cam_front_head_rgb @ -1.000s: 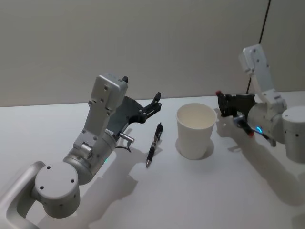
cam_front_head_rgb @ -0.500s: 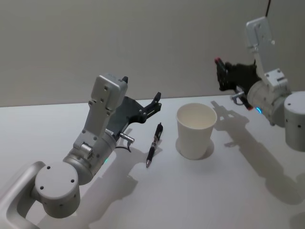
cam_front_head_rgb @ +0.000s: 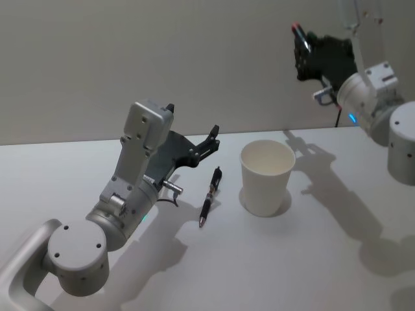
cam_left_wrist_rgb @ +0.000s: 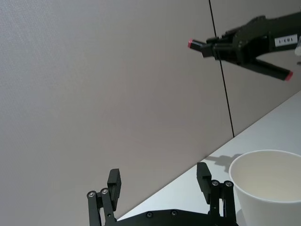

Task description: Place the pen into the pen holder.

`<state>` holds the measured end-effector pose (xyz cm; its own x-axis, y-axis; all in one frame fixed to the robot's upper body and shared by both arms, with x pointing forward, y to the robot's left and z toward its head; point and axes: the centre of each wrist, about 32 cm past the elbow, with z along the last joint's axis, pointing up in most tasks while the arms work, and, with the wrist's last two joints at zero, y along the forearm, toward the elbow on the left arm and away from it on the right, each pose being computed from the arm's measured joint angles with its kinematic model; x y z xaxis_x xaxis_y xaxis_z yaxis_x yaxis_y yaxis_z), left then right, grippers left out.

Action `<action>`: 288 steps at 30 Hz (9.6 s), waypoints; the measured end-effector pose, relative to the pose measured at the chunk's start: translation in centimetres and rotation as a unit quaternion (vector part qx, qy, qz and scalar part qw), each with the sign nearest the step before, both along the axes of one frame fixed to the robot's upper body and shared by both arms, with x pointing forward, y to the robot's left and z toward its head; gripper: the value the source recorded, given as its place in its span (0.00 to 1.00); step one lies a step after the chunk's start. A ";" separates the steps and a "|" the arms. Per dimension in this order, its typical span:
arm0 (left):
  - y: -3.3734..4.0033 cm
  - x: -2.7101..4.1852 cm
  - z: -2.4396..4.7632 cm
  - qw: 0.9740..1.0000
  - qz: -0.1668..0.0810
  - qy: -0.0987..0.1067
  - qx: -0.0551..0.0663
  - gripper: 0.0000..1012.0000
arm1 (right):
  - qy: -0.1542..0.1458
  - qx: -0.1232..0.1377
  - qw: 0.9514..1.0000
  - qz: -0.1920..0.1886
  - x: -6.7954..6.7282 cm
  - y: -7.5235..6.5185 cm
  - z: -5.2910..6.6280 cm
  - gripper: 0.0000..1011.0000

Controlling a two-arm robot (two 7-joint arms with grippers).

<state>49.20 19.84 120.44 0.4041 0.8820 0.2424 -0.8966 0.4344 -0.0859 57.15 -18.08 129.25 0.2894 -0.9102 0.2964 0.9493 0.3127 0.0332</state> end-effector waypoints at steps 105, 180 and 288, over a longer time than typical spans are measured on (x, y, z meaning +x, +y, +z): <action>0.00 0.00 0.00 1.000 0.000 0.000 0.000 0.99 | -0.023 0.060 0.991 0.114 -4.6 5.3 -8.9 0.18; 0.00 0.00 0.00 1.000 0.000 0.000 0.000 0.99 | 0.033 0.070 0.995 0.071 -9.4 -7.0 -3.5 0.99; -1.44 -1.94 -1.33 0.985 -0.053 0.164 -0.021 0.99 | -0.123 0.104 0.986 0.043 -11.9 -9.7 0.3 0.99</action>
<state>47.26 18.40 119.11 0.5450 0.8371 0.0466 -0.8287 0.5294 0.1813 45.27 -27.82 129.57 0.3107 -0.9340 0.1766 0.8745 0.3537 0.3318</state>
